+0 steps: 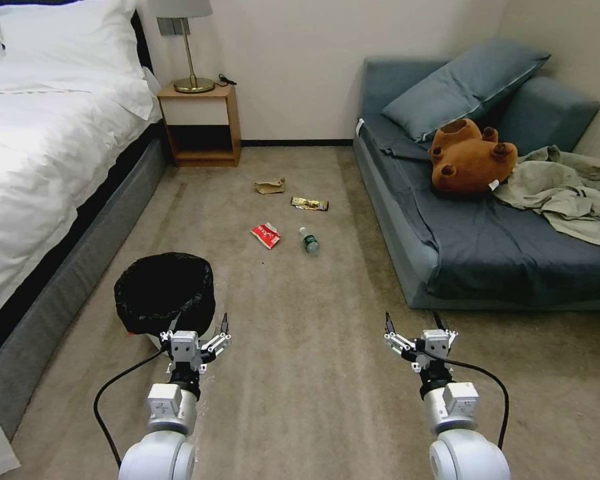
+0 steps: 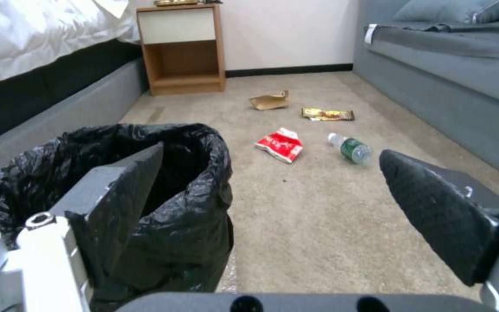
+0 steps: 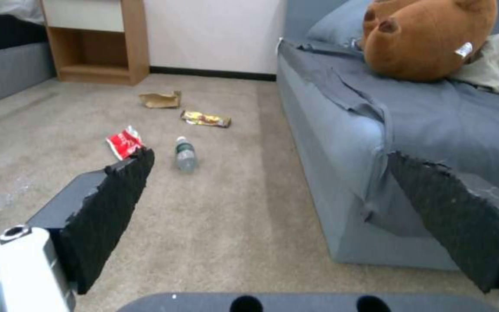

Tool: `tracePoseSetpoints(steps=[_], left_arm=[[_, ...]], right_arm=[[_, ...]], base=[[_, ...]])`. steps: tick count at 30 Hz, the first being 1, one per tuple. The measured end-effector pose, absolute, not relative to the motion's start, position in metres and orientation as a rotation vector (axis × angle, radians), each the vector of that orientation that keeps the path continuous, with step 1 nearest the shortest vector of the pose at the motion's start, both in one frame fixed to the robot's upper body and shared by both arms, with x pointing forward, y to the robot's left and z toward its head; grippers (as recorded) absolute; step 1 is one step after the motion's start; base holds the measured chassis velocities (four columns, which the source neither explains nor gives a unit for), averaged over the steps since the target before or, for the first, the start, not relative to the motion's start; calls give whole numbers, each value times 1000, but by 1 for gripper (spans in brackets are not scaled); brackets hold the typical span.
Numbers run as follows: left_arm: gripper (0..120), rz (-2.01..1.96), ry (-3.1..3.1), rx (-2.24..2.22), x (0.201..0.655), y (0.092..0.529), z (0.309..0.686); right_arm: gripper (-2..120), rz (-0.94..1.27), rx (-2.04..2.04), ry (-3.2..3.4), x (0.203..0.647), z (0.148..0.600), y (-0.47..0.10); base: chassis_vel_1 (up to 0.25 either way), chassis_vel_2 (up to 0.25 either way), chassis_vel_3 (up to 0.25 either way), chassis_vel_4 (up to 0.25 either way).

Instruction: Pick up the trash bin, then pick up the garbage on the floor and place it into the trash bin.

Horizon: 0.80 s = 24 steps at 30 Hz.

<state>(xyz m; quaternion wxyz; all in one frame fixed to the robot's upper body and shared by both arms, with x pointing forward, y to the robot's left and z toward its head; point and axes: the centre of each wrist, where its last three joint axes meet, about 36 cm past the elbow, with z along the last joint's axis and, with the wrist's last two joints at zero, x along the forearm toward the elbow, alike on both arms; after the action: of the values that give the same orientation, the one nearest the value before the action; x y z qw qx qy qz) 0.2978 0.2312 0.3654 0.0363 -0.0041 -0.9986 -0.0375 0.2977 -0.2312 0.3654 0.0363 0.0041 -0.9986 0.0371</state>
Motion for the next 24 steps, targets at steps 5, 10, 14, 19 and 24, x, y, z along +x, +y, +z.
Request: tracePoseSetpoints(steps=[5, 10, 14, 19, 24], left_arm=[[90, -90, -3083, 12, 313, 237, 371], [81, -25, -3102, 79, 354, 254, 392], [81, -4, -3104, 115, 373, 263, 405], [80, 19, -3095, 185, 406, 281, 431], [81, 23, -3081, 248, 428, 296, 455]], right_arm=[[100, 63, -31, -3053, 301, 367, -235], [100, -78, -149, -2980, 309, 376, -242], [100, -131, -196, -2936, 314, 380, -246], [100, -207, -269, -2840, 320, 388, -253], [100, -232, -298, -2791, 323, 392, -256]], base=[[0, 0, 0, 0], [0, 0, 0, 0], [0, 0, 0, 0], [0, 0, 0, 0], [0, 0, 0, 0]])
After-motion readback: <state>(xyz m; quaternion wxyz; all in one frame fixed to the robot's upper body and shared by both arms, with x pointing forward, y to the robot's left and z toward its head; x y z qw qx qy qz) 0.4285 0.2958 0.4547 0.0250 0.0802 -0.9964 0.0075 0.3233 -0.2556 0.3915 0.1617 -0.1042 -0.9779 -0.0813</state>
